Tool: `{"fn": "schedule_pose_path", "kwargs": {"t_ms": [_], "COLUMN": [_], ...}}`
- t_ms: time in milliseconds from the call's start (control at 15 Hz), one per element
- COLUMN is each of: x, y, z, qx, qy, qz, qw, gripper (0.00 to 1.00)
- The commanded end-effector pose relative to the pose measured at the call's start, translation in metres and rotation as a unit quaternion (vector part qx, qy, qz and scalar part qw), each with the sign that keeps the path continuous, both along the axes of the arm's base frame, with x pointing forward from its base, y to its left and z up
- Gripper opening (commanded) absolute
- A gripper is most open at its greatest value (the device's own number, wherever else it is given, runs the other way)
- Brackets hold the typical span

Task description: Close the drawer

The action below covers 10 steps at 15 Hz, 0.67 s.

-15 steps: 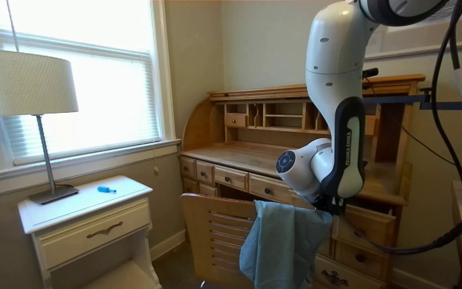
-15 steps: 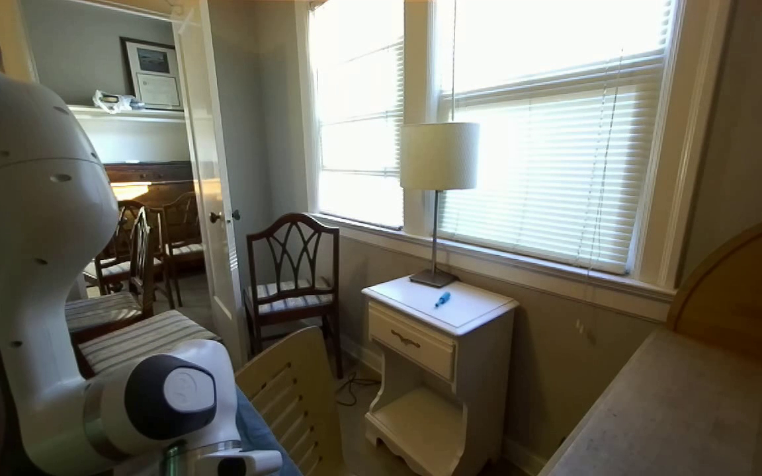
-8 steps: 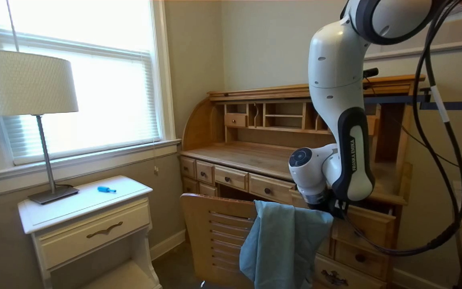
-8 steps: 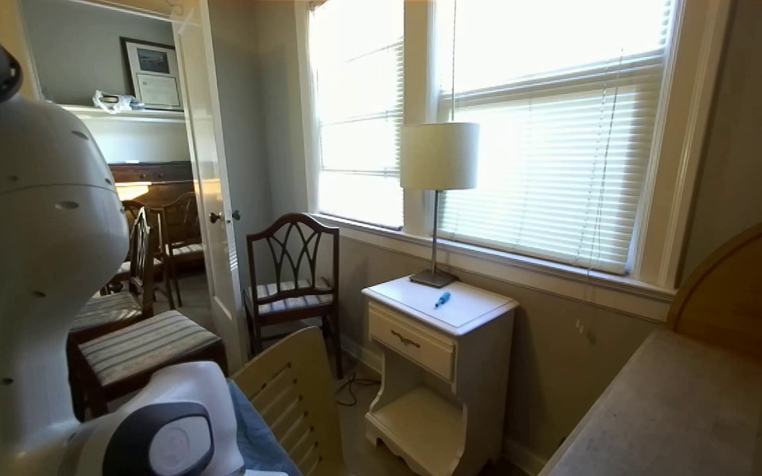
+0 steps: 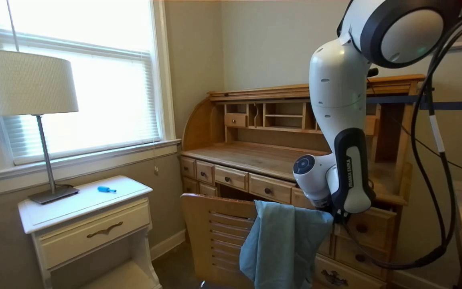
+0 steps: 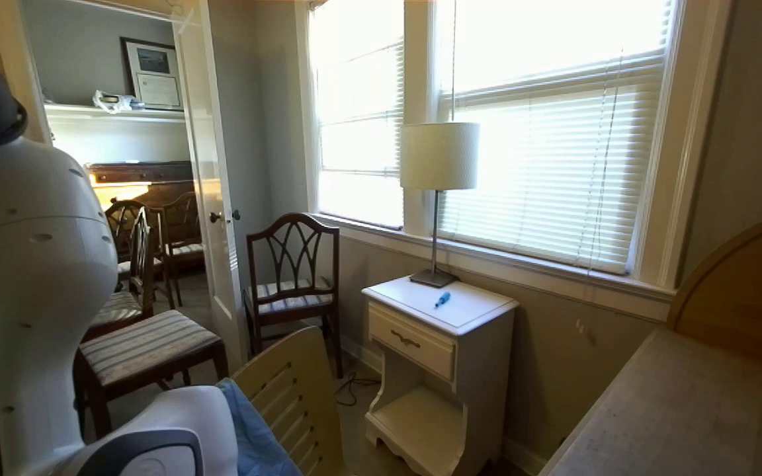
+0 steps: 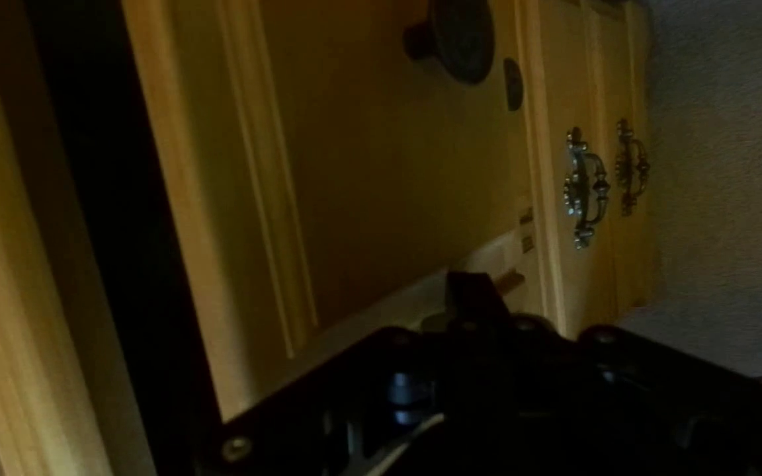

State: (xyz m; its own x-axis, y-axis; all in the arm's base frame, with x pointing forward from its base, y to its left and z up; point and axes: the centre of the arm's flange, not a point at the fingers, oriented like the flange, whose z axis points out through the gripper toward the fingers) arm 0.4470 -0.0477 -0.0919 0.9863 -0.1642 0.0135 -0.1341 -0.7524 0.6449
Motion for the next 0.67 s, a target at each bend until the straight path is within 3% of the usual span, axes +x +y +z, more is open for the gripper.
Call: {"fn": "schedule_pose_path", "kwargs": {"t_ms": [0,600], "x": [-0.013,-0.004], "y": [-0.010,-0.005], "z": [-0.007,-0.021], "qx": [-0.074,-0.196], "qy": [-0.012,-0.045], "qz": [-0.053,-0.126], "qw": [0.9958,0.9714], "gripper": [0.00,0.00]}}
